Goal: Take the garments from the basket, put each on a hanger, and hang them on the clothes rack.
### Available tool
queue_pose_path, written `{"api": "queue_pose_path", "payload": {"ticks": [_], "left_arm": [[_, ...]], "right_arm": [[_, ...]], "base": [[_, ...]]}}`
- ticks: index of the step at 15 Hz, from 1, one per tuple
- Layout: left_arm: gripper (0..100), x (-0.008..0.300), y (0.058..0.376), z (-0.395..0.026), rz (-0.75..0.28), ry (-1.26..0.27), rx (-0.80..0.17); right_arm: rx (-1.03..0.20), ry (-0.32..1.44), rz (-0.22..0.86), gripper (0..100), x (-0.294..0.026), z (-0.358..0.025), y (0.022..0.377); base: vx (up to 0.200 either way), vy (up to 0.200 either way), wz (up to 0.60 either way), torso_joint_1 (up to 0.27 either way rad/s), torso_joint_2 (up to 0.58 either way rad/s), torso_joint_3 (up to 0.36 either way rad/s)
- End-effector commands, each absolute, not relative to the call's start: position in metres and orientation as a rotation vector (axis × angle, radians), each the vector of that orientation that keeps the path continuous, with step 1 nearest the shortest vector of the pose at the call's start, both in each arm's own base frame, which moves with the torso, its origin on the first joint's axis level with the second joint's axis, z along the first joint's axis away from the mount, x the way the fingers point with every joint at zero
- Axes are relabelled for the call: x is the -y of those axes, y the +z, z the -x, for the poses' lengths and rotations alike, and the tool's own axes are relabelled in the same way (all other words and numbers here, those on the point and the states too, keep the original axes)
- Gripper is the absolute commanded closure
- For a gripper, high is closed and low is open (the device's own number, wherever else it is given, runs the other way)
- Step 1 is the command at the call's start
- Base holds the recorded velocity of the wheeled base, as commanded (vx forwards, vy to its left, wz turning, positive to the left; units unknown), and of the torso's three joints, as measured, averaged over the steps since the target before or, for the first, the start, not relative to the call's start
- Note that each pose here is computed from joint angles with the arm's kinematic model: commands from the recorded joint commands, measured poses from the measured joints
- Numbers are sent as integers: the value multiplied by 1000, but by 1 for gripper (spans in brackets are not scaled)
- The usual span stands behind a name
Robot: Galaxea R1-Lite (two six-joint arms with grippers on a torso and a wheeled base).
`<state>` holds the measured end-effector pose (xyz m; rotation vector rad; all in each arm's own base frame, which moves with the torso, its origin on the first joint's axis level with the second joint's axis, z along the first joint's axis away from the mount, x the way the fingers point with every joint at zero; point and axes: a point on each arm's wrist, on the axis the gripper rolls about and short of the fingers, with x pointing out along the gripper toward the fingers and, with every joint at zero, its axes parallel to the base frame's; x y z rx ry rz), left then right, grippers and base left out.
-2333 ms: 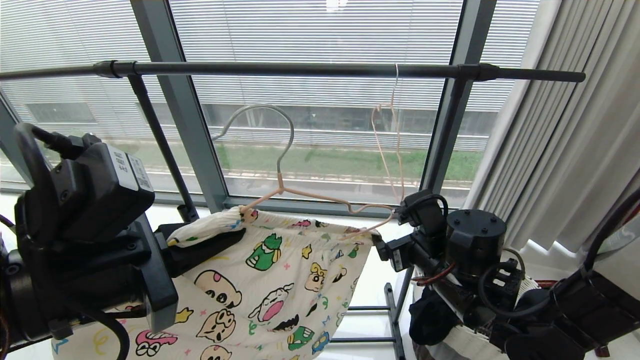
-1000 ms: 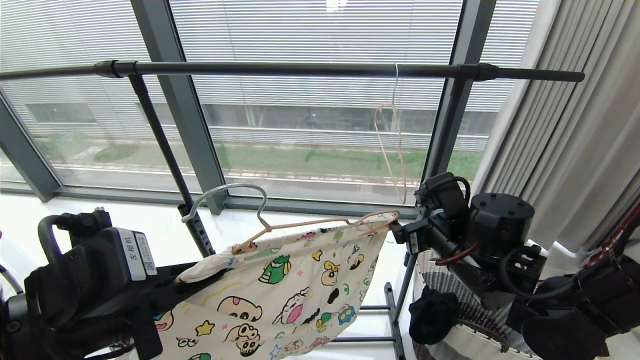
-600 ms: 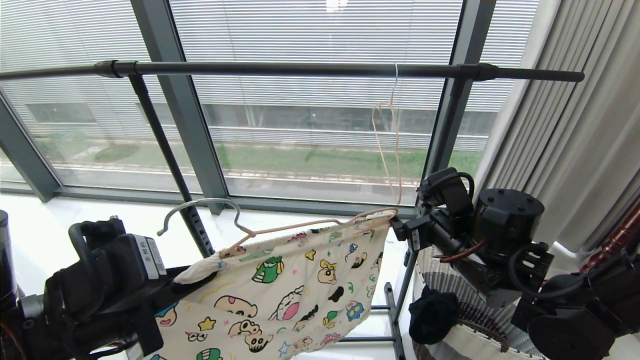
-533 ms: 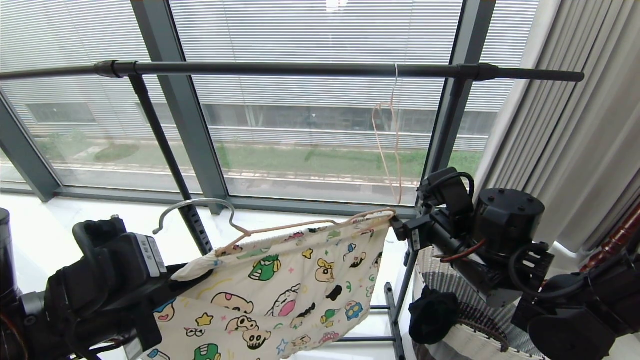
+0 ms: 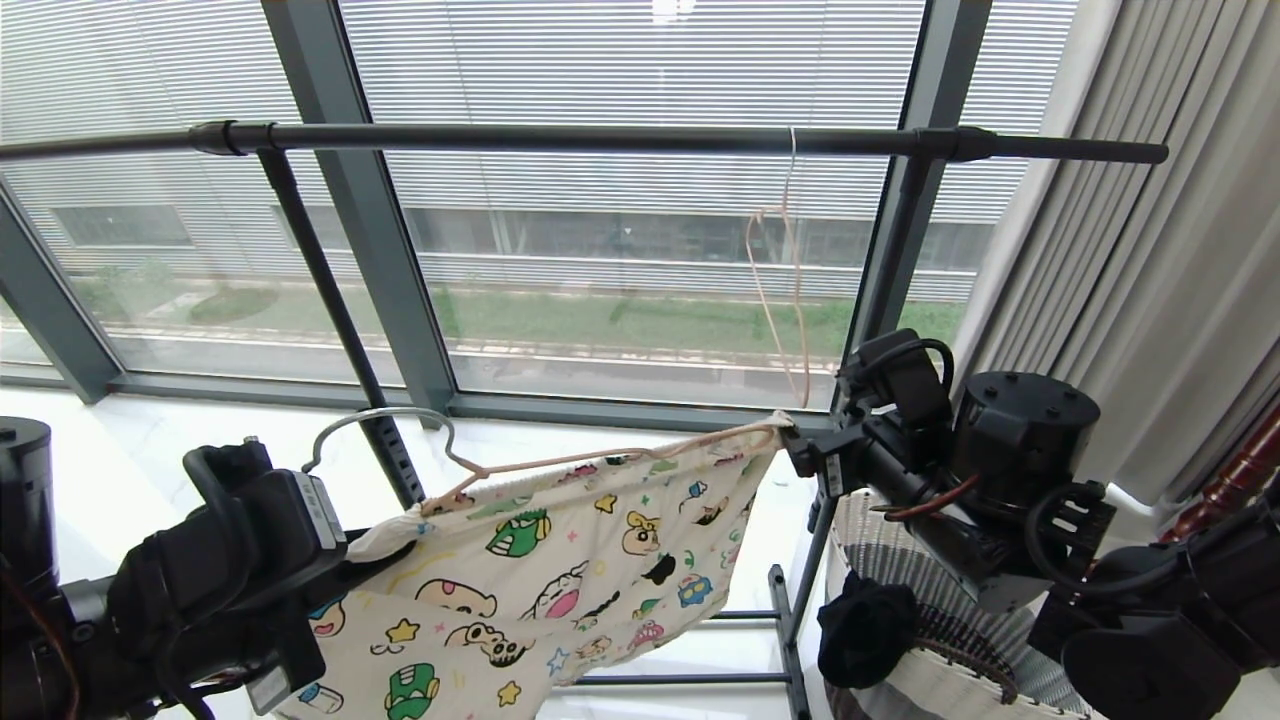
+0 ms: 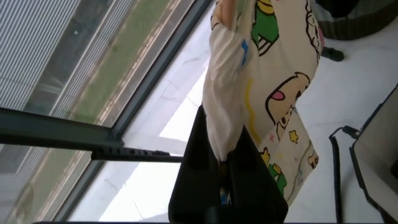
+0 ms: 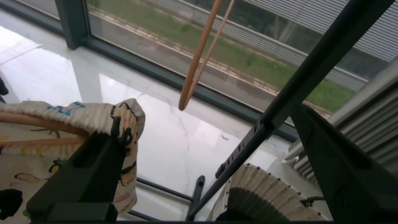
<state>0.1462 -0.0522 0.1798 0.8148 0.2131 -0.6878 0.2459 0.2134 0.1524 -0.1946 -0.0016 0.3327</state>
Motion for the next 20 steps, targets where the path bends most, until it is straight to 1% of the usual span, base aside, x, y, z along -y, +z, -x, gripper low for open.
{"api": "queue_pose_path", "payload": {"ticks": [1,4,7,8,10,11,13,14,15,17,19,20], "left_arm": [[100,53,174,-153,-827,-696,-250],[100,56,165,-163,-866,-690,-308],[100,58,159,-173,-893,-629,-373],[100,58,161,-176,-891,-615,-374],[100,55,165,-183,-845,-564,-366],[100,52,165,-184,-818,-547,-377],[100,47,166,-185,-804,-527,-381],[100,46,169,-186,-789,-535,-365],[100,47,171,-186,-777,-541,-354],[100,47,181,-184,-737,-561,-302],[100,47,192,-180,-661,-611,-244],[100,49,198,-178,-589,-609,-237]], "right_arm": [[13,334,189,0,-213,-244,157],[22,340,188,0,-213,-241,160],[44,416,196,0,-228,-221,168],[43,434,200,0,-231,-216,169],[35,526,212,0,-238,-193,179],[34,579,216,0,-240,-182,183],[10,637,240,0,-241,-166,187],[-27,668,271,0,-241,-157,186],[-43,676,283,0,-242,-156,185],[-73,721,306,0,-242,-150,182],[-80,841,306,0,-239,-143,187],[-93,886,312,0,-237,-139,189]], "base": [[0,0,0,0,0,0],[0,0,0,0,0,0],[0,0,0,0,0,0],[0,0,0,0,0,0],[0,0,0,0,0,0],[0,0,0,0,0,0],[0,0,0,0,0,0],[0,0,0,0,0,0],[0,0,0,0,0,0],[0,0,0,0,0,0],[0,0,0,0,0,0],[0,0,0,0,0,0]]}}
